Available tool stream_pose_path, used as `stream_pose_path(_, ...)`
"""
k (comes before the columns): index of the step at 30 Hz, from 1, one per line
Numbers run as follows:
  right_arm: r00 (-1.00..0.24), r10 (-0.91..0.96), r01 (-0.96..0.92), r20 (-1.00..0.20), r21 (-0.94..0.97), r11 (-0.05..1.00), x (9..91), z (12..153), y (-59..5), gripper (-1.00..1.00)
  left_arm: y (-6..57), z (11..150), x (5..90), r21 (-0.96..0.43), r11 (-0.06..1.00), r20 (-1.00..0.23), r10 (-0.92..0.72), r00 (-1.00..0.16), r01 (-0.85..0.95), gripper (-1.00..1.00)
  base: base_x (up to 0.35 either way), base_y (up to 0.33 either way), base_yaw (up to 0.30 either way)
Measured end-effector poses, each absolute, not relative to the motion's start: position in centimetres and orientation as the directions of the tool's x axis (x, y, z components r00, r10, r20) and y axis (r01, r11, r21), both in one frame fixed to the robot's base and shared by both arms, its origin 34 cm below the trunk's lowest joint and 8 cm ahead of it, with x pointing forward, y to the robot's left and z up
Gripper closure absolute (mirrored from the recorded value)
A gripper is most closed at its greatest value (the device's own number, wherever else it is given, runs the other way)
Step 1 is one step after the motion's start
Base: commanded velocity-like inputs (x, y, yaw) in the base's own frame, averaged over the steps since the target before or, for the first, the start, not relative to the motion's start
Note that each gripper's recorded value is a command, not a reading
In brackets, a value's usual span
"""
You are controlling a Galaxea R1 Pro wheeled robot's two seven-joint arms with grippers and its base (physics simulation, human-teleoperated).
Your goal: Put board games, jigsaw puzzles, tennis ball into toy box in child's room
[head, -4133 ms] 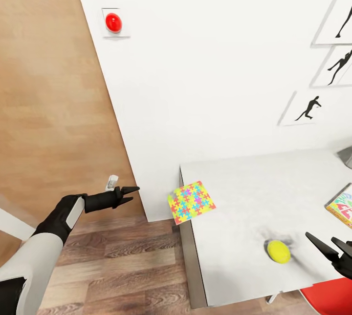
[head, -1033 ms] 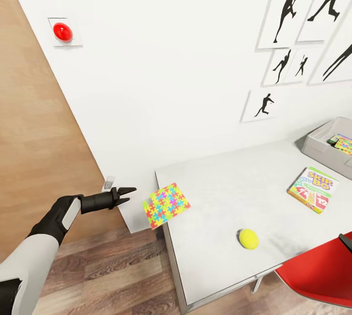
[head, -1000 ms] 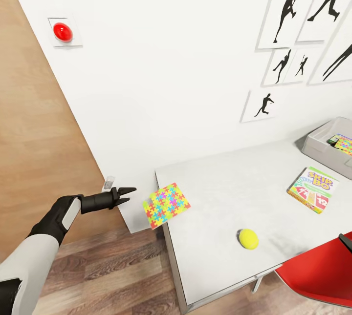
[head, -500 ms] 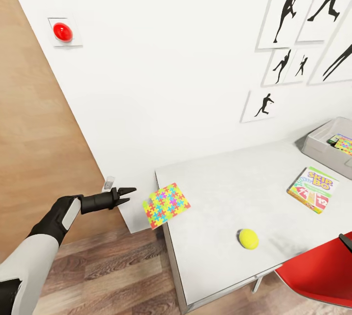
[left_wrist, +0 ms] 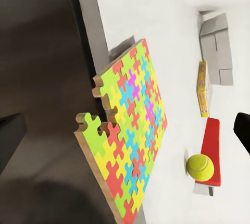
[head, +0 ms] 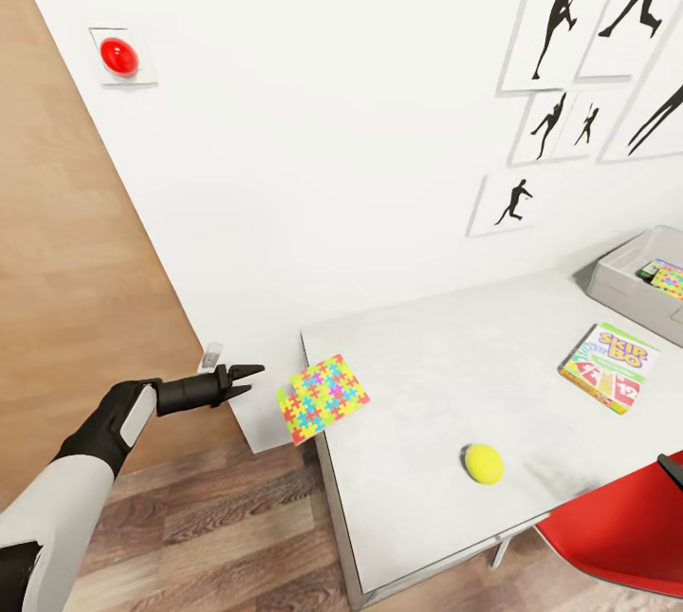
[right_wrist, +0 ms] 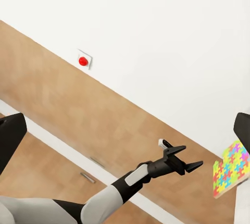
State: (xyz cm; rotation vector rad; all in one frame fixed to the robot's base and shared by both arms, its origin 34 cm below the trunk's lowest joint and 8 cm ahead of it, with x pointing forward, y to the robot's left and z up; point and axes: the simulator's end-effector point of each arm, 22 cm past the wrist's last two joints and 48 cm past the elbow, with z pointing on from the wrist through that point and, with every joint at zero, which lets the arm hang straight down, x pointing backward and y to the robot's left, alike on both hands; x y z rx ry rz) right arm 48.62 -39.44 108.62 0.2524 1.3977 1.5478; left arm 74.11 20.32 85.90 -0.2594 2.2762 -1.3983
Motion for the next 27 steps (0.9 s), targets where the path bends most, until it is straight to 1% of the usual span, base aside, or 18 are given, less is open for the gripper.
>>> stream_pose_path(27, -0.483, 0.756, -0.516, -0.441, 0.841, 0.161, 48.8, 106.9, -39.4, -1.0, 20.7, 84.0, 74.3, -0.877, 0.475, -0.28, -0.387, -0.879, 0.071, -1.0, 0.0, 0.0, 0.0)
